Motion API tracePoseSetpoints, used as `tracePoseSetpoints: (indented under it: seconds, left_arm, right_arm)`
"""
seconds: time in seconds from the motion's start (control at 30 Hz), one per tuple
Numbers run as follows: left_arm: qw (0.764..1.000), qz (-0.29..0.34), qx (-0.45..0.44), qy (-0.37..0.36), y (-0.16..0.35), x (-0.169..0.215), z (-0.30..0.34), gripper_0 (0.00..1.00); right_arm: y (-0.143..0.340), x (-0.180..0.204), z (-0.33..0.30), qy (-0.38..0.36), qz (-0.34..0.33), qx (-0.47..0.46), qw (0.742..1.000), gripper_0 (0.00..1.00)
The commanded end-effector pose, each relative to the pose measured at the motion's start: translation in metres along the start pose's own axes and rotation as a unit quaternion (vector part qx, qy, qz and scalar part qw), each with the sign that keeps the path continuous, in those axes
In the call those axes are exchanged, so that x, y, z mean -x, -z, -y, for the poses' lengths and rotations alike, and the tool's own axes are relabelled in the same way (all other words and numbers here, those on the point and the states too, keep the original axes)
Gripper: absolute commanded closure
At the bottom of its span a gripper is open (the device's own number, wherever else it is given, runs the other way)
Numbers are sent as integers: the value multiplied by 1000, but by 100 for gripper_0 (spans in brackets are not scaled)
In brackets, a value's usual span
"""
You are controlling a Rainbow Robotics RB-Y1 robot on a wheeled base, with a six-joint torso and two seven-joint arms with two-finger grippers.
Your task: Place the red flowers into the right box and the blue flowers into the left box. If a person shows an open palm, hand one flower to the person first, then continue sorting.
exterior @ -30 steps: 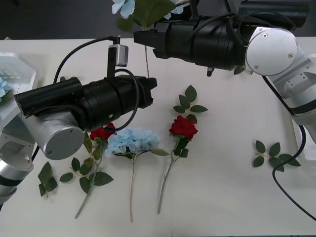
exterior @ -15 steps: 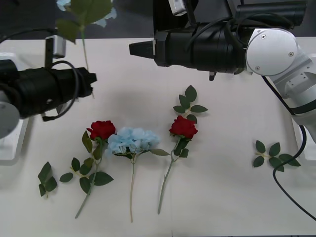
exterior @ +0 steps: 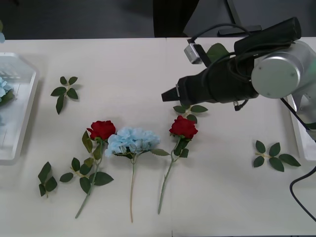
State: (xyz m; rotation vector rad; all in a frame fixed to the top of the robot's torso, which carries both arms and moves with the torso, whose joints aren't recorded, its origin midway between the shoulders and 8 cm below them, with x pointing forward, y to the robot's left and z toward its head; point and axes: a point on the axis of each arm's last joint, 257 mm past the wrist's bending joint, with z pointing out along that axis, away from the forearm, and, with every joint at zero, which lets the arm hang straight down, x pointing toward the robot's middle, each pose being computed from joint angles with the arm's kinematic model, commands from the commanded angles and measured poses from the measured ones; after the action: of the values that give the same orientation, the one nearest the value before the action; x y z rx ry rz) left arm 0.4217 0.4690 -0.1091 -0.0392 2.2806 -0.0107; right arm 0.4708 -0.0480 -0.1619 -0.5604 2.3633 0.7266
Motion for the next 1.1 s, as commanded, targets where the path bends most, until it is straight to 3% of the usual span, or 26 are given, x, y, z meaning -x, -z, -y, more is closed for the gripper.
tracePoseSetpoints:
  seconds: [0.03, 0.37, 0.77, 0.9, 0.97, 1.1]
  left_arm:
    - [995, -50, 77, -32, 21, -24, -74, 100]
    - [980, -86, 173, -35, 20, -59, -189, 100]
    - [965, -94, 234, -72, 3, -73, -219, 100]
    - [965, -99, 235, -68, 0, -79, -221, 80]
    - [964, -98, 236, -69, -1, -79, -222, 55]
    - [966, -94, 231, -68, -3, -78, -220, 23]
  right_arm:
    - [15, -44, 15, -53, -30, -52, 997, 0]
    - [35, -121, 46, -185, -82, -207, 957, 0]
    - [-12, -170, 61, -230, -64, -309, 921, 0]
    - [-32, -169, 52, -265, -55, -307, 913, 0]
    - [-41, -166, 49, -283, -47, -306, 908, 0]
    - [-55, -161, 41, -301, -41, -303, 903, 0]
